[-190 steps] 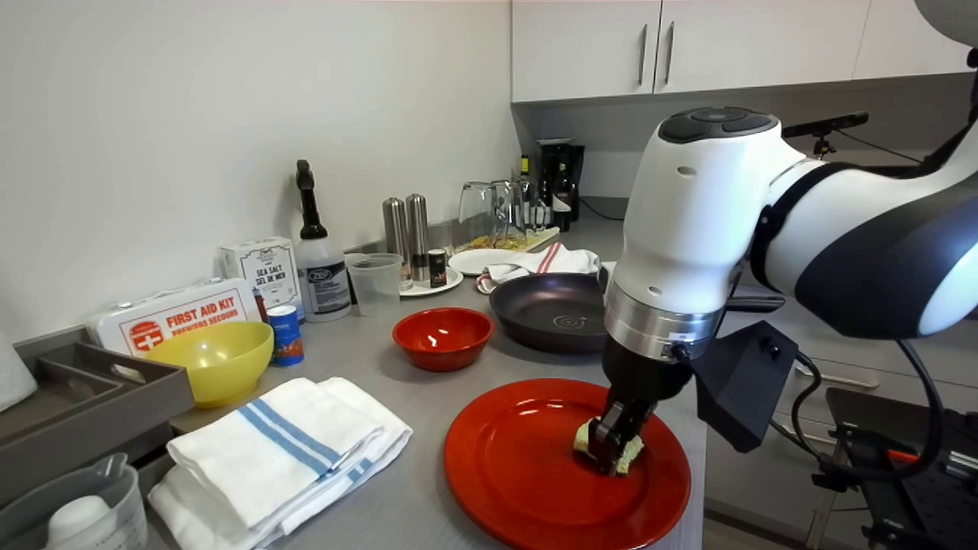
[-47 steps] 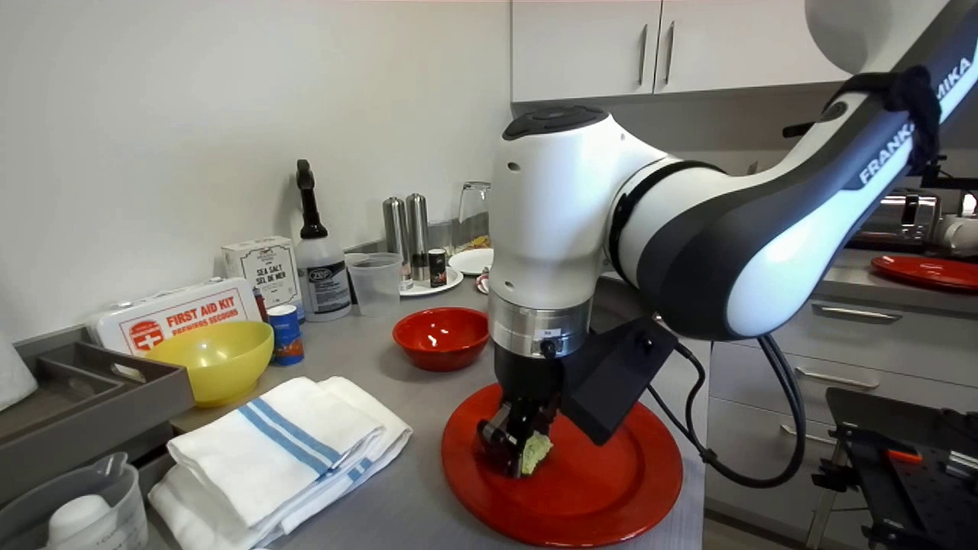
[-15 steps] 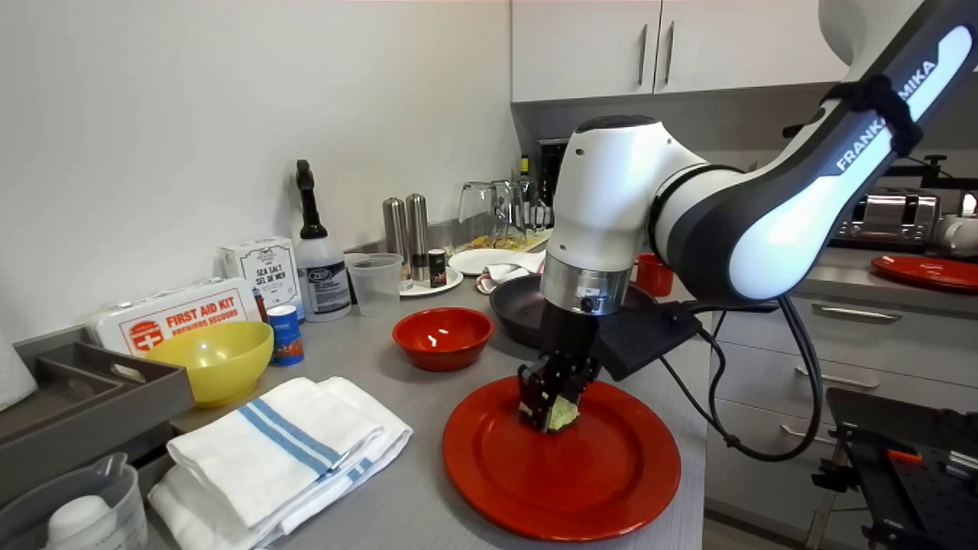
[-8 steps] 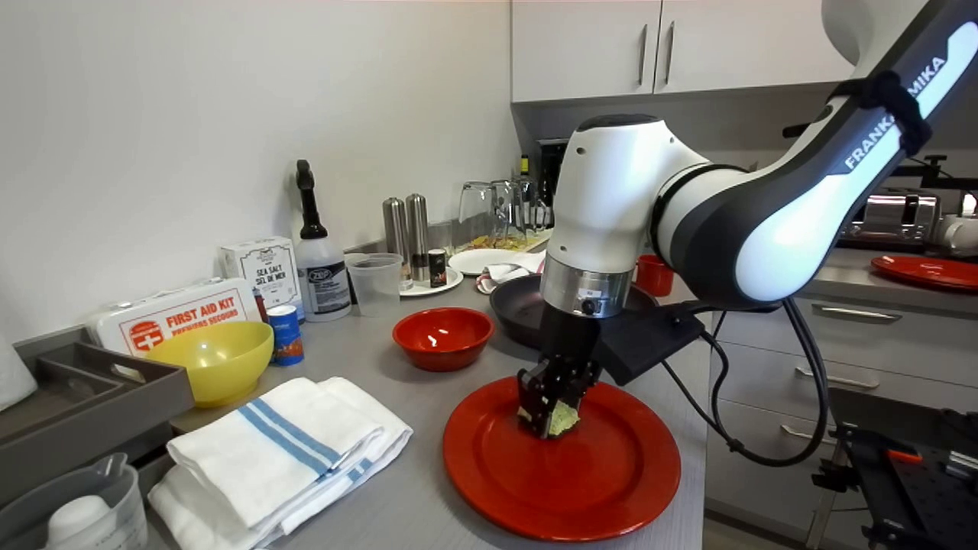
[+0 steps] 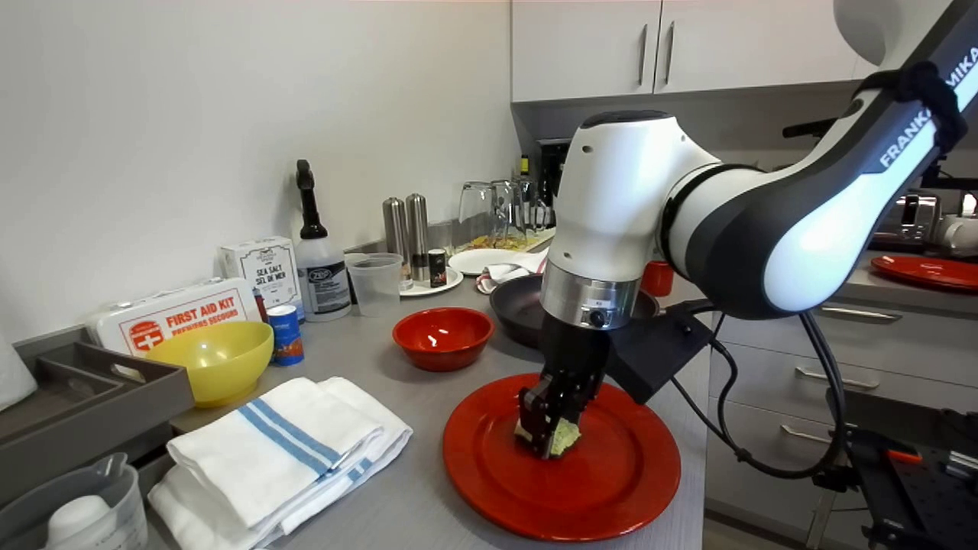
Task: Pick up the sponge and clean the red plate
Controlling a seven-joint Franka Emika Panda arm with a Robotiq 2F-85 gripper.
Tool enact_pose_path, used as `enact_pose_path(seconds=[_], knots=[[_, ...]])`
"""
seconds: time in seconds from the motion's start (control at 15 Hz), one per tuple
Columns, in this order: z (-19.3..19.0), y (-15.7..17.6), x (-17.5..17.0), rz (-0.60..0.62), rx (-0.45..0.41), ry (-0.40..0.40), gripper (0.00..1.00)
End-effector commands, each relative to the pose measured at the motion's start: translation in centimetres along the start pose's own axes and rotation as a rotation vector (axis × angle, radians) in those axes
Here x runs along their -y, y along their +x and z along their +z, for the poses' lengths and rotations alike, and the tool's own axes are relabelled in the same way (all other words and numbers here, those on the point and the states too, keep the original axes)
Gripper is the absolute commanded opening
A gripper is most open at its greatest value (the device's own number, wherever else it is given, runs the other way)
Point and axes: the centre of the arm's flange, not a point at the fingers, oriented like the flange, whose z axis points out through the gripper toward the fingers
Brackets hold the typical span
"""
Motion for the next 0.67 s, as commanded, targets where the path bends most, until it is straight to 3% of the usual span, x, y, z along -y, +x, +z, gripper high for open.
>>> enact_pose_path(seconds=[0.0, 0.6], knots=[[-0.9, -1.6, 0.9, -0.065, 0.006, 0.019, 0.27], [-0.9, -3.1, 2.0, -0.137, 0.015, 0.016, 0.27]])
